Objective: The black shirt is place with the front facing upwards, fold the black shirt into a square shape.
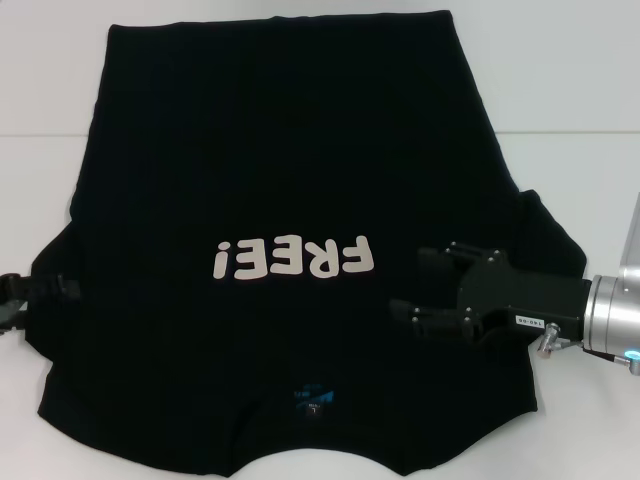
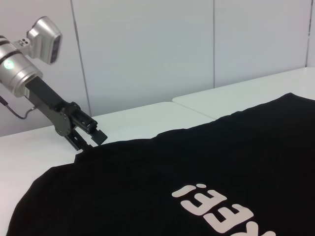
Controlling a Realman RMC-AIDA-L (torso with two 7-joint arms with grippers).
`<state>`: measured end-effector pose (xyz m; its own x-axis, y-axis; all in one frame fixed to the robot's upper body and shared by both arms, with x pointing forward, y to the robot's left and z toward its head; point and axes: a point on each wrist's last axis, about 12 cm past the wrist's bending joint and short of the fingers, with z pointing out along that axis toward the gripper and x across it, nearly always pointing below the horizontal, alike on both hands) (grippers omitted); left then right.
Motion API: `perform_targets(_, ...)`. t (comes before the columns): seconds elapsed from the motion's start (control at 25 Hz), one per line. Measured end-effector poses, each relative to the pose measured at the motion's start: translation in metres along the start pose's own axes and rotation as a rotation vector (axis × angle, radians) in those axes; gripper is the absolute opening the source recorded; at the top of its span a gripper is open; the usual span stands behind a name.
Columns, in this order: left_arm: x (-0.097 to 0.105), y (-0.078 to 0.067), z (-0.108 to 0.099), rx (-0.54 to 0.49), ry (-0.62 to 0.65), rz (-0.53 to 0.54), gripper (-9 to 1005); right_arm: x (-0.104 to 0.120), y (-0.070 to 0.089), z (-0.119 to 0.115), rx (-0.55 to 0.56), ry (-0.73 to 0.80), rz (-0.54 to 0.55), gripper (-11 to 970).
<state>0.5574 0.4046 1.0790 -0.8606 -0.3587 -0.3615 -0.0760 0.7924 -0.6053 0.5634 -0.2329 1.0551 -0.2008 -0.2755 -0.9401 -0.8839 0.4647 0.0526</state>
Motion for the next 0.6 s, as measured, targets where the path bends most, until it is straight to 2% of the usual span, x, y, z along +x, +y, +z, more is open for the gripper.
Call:
perform_targets(0.4, 0.0014, -0.0033, 0.0068, 0.001, 0.001, 0.046, 947, 0.0001, 0.0015, -0.0018, -0.011, -0.008, 0.002, 882)
perform_targets(0.6, 0.0021, -0.0041, 0.0091, -0.008, 0.001, 0.067, 787, -0.0006, 0.0014, -0.0024, -0.011, -0.014, 0.003, 883)
